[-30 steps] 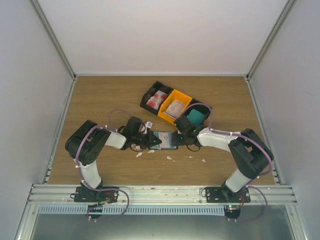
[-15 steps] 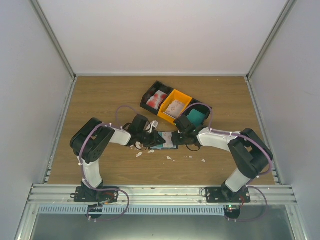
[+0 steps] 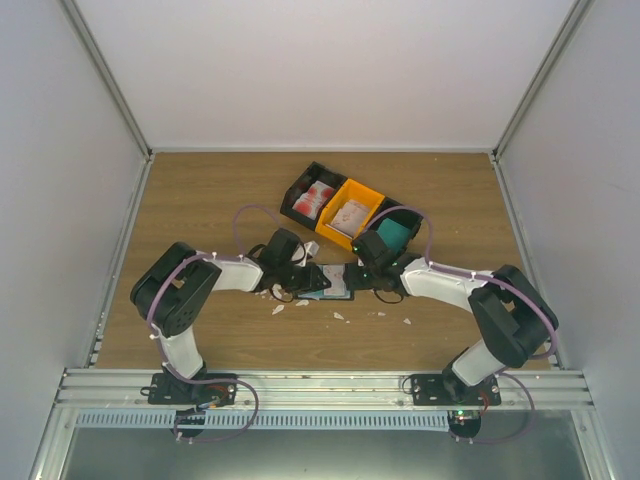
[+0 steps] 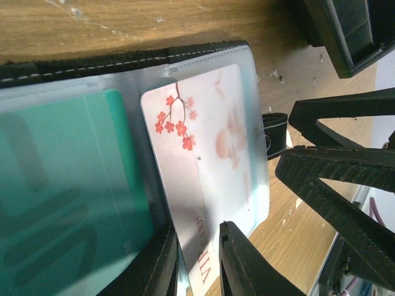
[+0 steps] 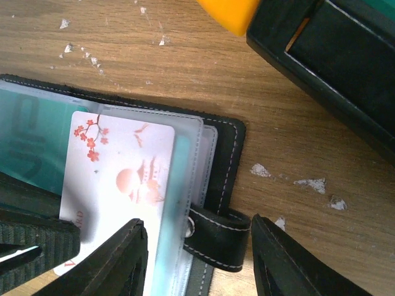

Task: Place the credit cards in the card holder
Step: Insert the credit card into the card holder.

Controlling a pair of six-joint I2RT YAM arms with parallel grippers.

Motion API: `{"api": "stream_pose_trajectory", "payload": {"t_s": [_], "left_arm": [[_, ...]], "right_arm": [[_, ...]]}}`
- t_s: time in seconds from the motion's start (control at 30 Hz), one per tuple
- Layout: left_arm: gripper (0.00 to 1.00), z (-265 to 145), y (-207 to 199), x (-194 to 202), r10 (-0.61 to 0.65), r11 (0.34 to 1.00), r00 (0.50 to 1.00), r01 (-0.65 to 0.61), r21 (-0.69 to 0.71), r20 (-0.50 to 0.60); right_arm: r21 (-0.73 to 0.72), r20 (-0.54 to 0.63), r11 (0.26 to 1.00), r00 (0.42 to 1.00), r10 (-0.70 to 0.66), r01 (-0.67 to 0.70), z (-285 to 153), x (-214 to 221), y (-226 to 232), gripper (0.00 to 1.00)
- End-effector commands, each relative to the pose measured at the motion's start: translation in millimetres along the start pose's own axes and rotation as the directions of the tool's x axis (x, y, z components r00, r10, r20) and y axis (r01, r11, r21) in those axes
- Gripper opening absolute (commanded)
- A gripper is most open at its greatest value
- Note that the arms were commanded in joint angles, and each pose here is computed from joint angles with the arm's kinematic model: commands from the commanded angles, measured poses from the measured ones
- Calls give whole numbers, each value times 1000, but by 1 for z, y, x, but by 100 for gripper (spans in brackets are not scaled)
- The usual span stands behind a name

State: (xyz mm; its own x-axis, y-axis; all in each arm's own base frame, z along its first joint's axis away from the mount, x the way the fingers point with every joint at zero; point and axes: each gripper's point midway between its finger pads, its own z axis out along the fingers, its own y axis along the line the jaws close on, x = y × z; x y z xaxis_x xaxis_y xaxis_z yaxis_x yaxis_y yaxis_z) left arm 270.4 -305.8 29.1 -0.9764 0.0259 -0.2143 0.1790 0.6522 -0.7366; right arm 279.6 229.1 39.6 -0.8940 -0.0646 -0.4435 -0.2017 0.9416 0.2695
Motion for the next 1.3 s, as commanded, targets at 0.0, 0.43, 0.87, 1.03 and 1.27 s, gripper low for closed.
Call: {"api": "stream_pose_trajectory", "payload": {"t_s": [0.0,0.43,0.87,1.03,1.27], "left_arm": [[23,-5,8,-1,36,997,999,-35,-74,15],[24,12,-11,8,130,991,990,-131,-2,-62],[31,19,-16,11,187,982,977,-190,-19,-99],[36,6,-13,9,176,979,981,-183,-90,-83],[45,-7,-18,7,154,980,986,-160,-120,-61]], "right_arm": [[1,-6,1000,1000,15,-15,-2,1,2,47],[-17,-73,1000,997,-9,8,17,15,3,45],[-14,-55,1000,999,-1,0,12,11,3,42],[-9,-30,1000,1000,9,-9,5,6,2,43],[-15,-41,1000,999,9,-10,7,7,2,43]]}}
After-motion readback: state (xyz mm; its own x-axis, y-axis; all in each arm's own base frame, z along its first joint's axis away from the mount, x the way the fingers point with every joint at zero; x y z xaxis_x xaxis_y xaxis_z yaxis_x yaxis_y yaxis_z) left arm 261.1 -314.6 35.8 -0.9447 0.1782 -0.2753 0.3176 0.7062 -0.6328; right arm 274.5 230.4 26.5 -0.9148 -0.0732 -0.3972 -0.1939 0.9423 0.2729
